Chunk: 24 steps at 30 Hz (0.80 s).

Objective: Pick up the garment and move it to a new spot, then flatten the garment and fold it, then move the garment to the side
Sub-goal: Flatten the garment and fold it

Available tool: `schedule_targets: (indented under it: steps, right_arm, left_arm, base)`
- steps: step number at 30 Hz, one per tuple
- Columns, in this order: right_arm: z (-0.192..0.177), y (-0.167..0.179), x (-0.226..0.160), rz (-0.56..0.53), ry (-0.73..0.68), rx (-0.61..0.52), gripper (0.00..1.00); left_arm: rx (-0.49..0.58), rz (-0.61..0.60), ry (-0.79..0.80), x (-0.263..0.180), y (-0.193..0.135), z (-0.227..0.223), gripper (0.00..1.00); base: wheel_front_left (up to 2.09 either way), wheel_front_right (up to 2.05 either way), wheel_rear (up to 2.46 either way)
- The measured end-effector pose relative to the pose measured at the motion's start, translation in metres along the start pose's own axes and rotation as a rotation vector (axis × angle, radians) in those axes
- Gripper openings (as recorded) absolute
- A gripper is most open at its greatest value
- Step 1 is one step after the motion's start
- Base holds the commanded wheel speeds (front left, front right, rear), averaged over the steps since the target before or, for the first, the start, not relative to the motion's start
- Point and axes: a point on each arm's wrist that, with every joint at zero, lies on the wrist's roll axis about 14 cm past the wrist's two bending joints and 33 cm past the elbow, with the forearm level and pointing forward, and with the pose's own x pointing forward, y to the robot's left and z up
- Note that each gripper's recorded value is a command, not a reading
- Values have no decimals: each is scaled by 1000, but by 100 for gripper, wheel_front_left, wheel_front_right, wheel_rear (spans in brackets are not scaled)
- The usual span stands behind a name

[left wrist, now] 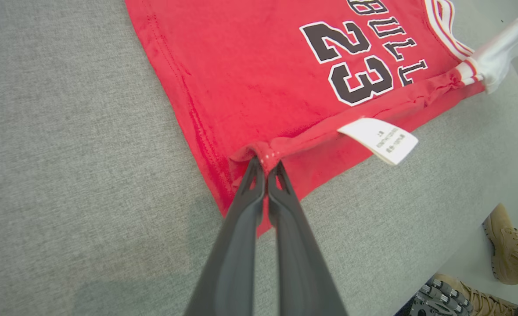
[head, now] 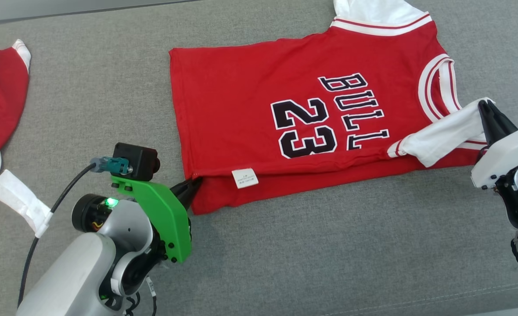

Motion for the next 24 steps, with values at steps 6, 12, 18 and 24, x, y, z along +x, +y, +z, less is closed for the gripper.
schedule_targets:
  steps: [6, 12, 18, 24]
  right_arm:
    - [5, 4, 6, 11, -31, -43, 100]
    - [19, -7, -1, -5, -96, -88, 100]
    - [-29, -31, -18, -38, 66, -143, 100]
    - [-70, -53, -22, -84, 234, -197, 100]
  left_arm:
    - [-18, 17, 28, 7, 5, -11, 100]
    - [-52, 21, -5, 0, 4, -26, 100]
    - [-159, 28, -18, -3, 0, -47, 100]
    - [-206, 35, -8, 10, 5, -53, 100]
  base:
    - [0, 0, 0]
    - [0, 0, 0]
    - [0, 0, 0]
    - [0, 0, 0]
